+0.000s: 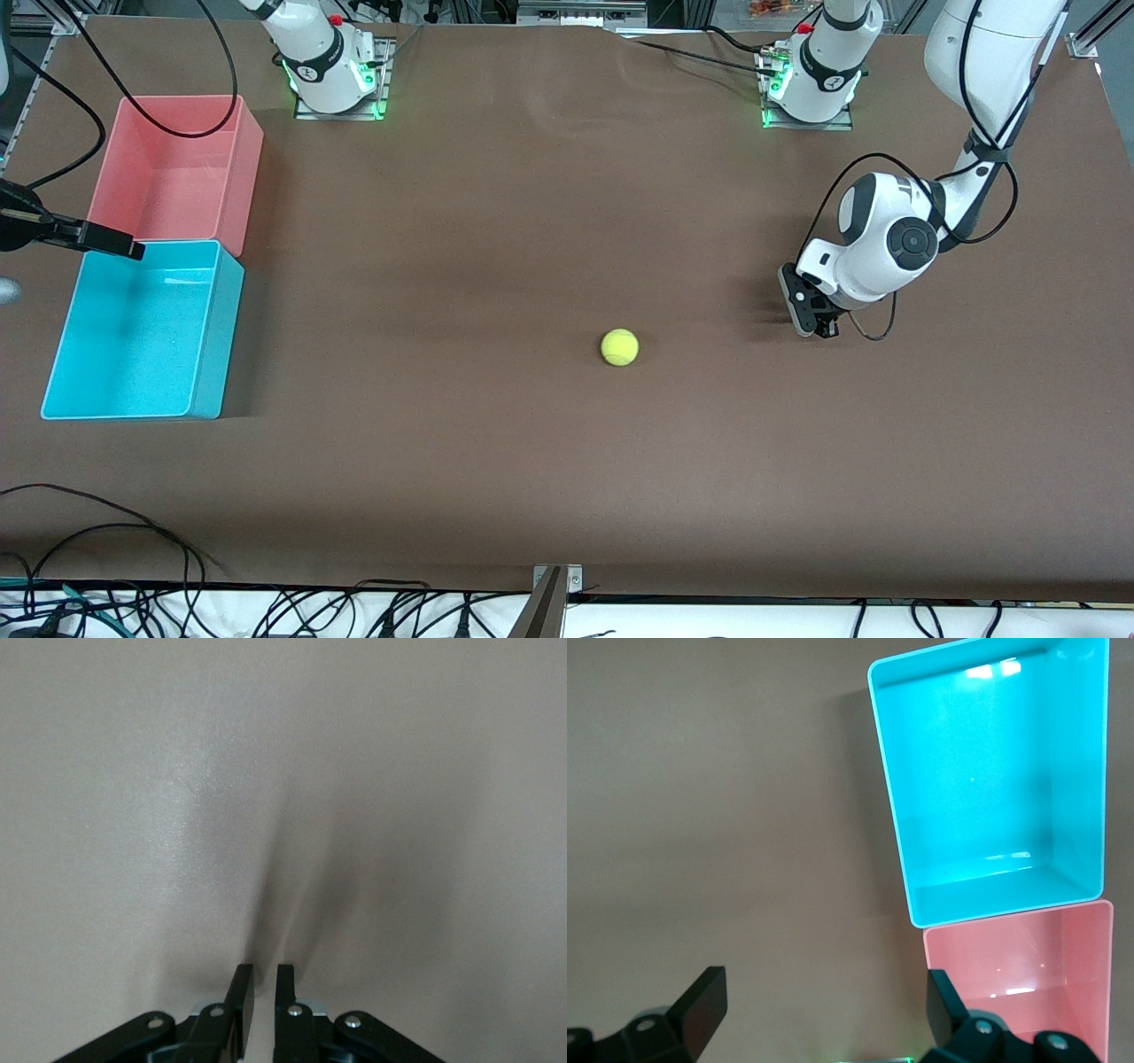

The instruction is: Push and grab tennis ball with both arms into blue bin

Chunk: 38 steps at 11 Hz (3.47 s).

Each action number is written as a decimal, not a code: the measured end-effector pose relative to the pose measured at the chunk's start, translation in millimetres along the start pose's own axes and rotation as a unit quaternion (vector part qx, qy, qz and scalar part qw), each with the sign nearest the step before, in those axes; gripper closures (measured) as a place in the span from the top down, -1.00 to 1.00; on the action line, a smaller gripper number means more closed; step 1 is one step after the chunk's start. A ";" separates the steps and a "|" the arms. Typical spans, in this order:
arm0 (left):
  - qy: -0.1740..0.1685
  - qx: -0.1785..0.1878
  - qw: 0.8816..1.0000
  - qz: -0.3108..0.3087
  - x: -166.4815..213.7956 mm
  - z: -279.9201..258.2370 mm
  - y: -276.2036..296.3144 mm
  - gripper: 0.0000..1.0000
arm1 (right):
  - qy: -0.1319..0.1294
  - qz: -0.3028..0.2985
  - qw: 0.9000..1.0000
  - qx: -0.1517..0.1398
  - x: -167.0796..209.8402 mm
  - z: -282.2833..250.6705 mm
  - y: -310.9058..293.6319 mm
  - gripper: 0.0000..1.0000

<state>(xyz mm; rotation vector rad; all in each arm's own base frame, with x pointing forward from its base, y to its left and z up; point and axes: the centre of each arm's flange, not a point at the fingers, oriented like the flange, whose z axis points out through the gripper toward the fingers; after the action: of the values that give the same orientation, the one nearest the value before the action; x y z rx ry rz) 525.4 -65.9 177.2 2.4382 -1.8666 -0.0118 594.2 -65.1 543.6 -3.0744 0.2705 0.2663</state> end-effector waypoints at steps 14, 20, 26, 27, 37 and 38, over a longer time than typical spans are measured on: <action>0.001 0.016 1.000 -0.005 -4.2 -24.7 -8.0 -0.44 | 0.033 -0.048 0.997 0.041 62.0 115.3 -160.3 1.00; 0.000 0.052 0.998 -0.029 -28.7 -73.9 -22.3 0.62 | 0.119 -0.042 0.990 0.064 102.8 206.6 -231.4 1.00; -0.015 0.060 0.997 -0.039 -41.5 -178.0 -1.3 1.00 | 0.152 -0.046 0.979 0.129 106.9 245.1 -319.1 1.00; -0.014 0.071 0.997 -0.039 -42.2 -201.2 5.8 1.00 | 0.156 -0.049 0.977 0.134 107.2 255.8 -327.5 1.00; 0.003 0.135 0.989 -0.058 -57.7 -273.6 20.7 1.00 | 0.170 -0.086 0.974 0.123 109.1 337.4 -368.2 1.00; 0.006 0.146 0.987 -0.062 -60.5 -284.9 16.9 1.00 | 0.172 -0.090 0.974 0.118 110.4 340.4 -367.7 1.00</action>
<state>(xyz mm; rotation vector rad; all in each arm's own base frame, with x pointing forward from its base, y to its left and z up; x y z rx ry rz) 507.2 2.7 460.1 2.7325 -1.8218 0.2906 709.6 297.9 199.8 -2.8647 0.0271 -0.2871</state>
